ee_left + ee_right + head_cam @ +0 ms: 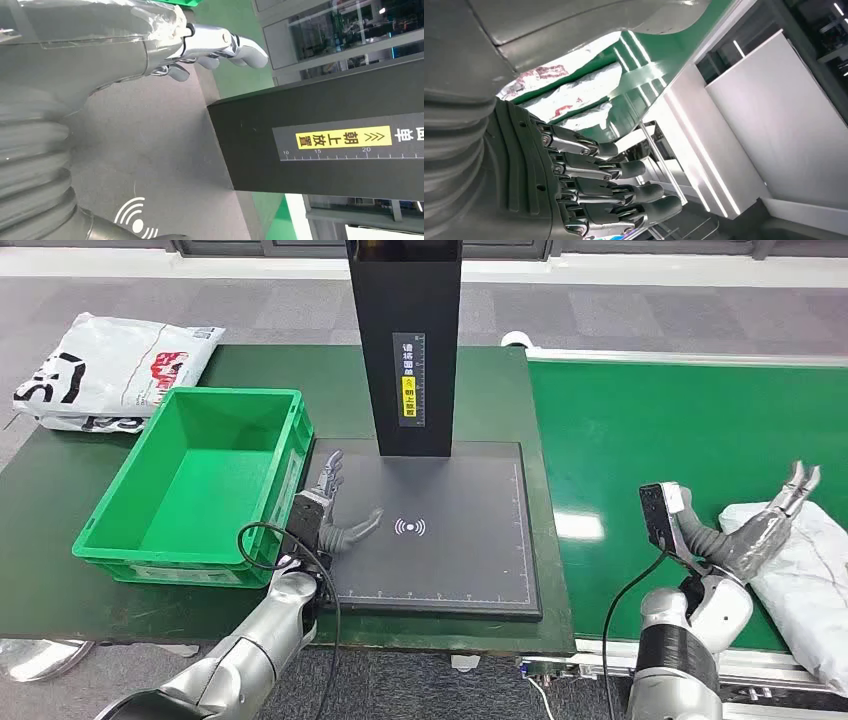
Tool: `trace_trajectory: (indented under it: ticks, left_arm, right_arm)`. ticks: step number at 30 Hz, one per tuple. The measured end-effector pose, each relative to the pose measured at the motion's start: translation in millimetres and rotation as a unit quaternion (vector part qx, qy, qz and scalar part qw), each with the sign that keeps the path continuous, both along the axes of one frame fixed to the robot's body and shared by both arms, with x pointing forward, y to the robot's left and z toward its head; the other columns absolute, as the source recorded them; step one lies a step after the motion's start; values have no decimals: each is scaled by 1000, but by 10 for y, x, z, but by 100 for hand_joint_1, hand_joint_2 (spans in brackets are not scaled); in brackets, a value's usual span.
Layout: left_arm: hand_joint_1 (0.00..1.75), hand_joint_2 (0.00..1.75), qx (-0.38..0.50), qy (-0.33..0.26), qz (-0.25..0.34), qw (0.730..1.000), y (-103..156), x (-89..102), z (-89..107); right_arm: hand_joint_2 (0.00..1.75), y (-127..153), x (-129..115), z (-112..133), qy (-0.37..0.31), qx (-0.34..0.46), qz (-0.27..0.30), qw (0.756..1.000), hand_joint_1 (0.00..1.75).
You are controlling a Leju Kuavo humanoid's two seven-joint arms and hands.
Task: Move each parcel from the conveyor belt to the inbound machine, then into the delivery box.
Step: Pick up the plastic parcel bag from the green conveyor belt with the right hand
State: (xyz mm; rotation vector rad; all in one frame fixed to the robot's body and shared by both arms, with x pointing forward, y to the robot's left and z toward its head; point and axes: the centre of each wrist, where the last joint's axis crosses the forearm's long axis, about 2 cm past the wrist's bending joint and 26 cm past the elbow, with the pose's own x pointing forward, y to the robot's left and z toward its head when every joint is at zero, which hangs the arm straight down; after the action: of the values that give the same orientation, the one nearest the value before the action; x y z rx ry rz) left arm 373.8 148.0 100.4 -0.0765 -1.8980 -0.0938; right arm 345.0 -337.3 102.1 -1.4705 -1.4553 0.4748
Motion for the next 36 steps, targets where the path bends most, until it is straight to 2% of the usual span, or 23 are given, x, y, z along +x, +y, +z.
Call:
trace_trajectory:
  ticks: [6,13,20,33,36]
  left_arm:
    - [0,175,-2,2,0,1000,7,4,-3]
    - [0,175,-5,-1,-2,1000,30,29,20]
    - [0,175,7,-4,6,1000,60,20,4]
    - [0,175,16,-5,4,1000,58,-19,-18]
    - [0,175,20,2,2,1000,56,-59,-53]
  right_arm:
    - [175,-60,-9,9,5,0,-21,1000,0]
    - [175,-285,-15,-59,67,32,-161,984,0]
    - [175,-546,-97,-322,151,10,-216,964,0]
    - [175,-726,-274,-604,231,-23,-243,942,0]
    - [175,-712,-295,-671,277,-25,-258,925,0]
